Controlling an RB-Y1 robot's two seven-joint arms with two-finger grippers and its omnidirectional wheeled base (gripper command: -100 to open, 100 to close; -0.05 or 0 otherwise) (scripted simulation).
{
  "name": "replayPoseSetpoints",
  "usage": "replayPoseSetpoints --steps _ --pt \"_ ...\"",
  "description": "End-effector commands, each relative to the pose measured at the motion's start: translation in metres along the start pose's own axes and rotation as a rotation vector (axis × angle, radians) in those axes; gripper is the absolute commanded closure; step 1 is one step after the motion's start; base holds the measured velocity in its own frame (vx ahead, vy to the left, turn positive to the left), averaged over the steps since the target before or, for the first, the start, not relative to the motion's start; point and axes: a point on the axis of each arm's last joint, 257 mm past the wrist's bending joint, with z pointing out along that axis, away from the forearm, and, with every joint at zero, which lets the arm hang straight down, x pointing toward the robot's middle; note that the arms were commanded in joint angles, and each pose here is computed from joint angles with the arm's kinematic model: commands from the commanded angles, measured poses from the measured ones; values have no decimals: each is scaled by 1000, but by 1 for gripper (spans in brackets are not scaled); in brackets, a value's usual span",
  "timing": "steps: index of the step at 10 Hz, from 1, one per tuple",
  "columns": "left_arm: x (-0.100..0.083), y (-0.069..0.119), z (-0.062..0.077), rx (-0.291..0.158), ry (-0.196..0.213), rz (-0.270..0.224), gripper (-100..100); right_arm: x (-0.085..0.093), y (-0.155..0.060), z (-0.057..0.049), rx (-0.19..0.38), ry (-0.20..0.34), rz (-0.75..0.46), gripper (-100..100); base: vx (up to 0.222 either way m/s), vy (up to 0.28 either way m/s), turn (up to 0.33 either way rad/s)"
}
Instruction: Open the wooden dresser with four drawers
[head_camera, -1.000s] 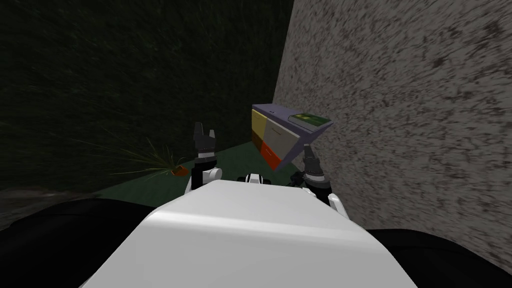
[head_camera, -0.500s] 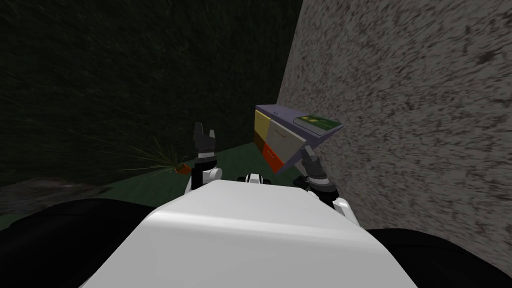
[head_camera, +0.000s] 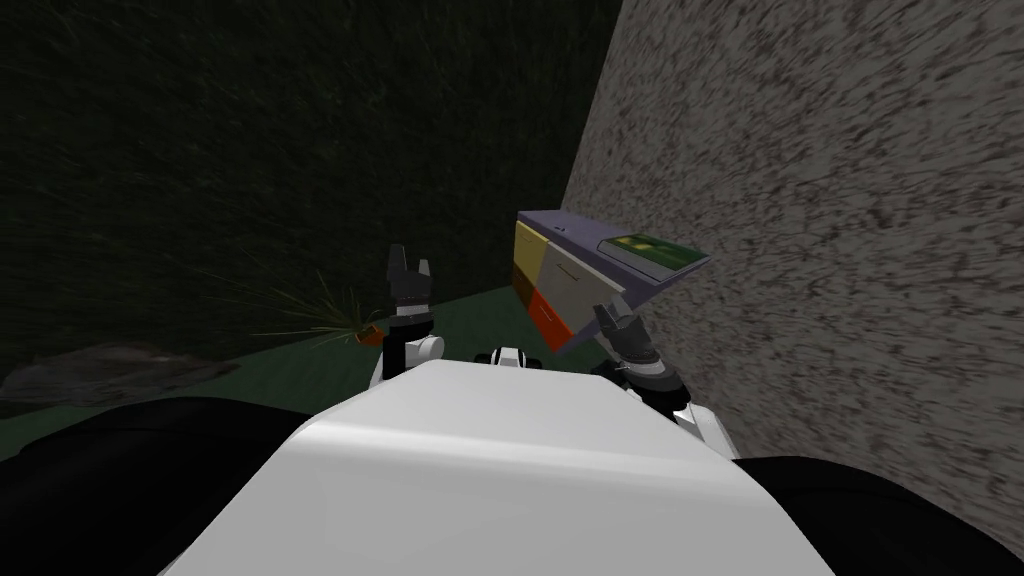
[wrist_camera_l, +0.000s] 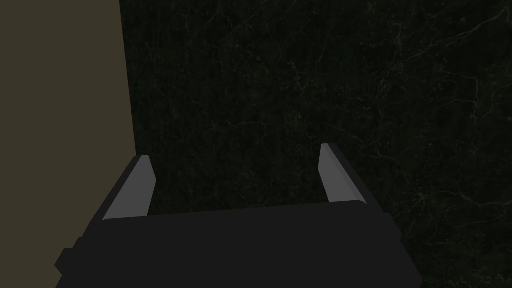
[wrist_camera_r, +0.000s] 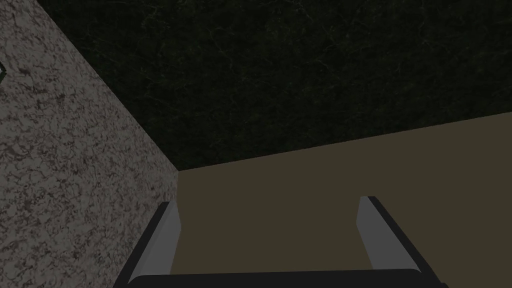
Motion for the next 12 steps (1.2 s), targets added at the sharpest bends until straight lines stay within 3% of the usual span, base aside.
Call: replayPoseSetpoints --steps 1,9,12 --pt "0 0 0 0 0 0 0 8 0 -7 -7 63 -90 -100 72 -1 69" --pt "0 0 0 0 0 0 0 37 -12 -39 -30 296 -376 -100 71 2 97" --pt "0 0 0 0 0 0 0 48 -22 -58 -45 413 -498 -100 61 0 99"
